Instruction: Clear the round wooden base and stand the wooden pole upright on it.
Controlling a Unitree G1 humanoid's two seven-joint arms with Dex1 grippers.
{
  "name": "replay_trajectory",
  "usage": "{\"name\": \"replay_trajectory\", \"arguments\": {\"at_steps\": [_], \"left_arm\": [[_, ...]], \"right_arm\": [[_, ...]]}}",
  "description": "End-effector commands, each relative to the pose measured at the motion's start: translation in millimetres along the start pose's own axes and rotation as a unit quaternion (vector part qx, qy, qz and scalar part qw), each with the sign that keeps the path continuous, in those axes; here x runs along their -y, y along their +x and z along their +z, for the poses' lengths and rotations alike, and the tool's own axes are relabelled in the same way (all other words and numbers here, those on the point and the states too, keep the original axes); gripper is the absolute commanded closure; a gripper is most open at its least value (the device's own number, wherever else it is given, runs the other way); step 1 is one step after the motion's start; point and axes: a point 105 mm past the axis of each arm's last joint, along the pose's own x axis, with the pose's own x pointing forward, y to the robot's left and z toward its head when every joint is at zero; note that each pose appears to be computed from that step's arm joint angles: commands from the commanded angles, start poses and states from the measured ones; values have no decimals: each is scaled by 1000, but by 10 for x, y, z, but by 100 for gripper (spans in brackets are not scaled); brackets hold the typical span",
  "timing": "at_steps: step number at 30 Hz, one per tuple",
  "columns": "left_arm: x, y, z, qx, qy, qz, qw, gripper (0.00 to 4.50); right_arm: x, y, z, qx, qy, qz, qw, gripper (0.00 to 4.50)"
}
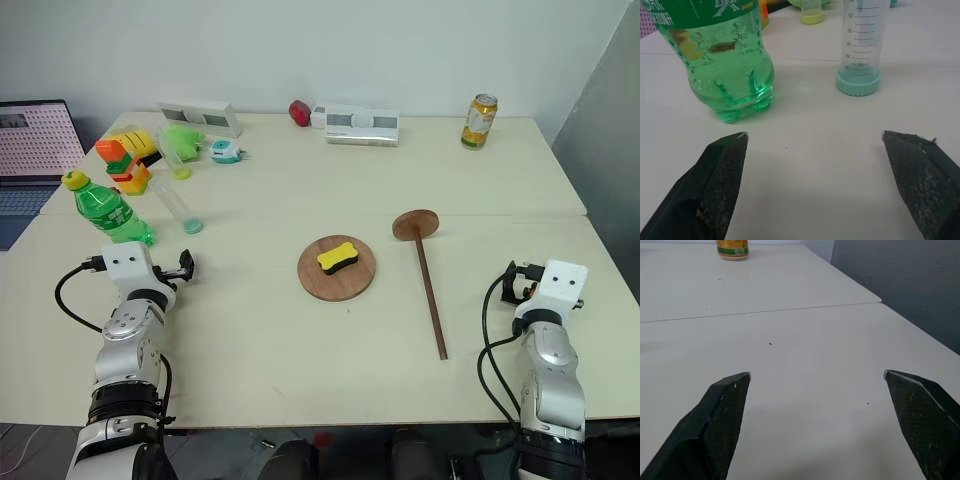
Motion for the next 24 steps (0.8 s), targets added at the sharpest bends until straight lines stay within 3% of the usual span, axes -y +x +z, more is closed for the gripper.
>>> {"name": "replay_trajectory", "arguments": {"at_steps": [1, 11, 15, 17, 19, 23, 24], "left_arm": [[-82, 1, 145, 18, 12, 12, 1000, 0], [-34, -26, 185, 22, 12, -7, 1000, 0], [318, -143, 412, 52, 9, -146, 988, 0], [526, -253, 570, 74, 29, -229, 970, 0], [765, -408, 725, 69, 18, -336, 939, 0], [1098, -672, 850, 44, 51, -489, 869, 0], [1179, -683, 873, 33, 57, -520, 852, 0]], "right_arm": [[40, -23, 156, 28, -1, -6, 1000, 1], [42, -24, 167, 29, -2, -5, 1000, 1], [-11, -35, 217, 33, -13, 27, 999, 1], [-156, -58, 280, 38, -26, 79, 996, 1], [-515, -190, 377, 37, -1, 195, 980, 1], [-975, -529, 574, 34, 56, 353, 933, 1], [-1163, -712, 638, 29, 72, 420, 904, 1]]}}
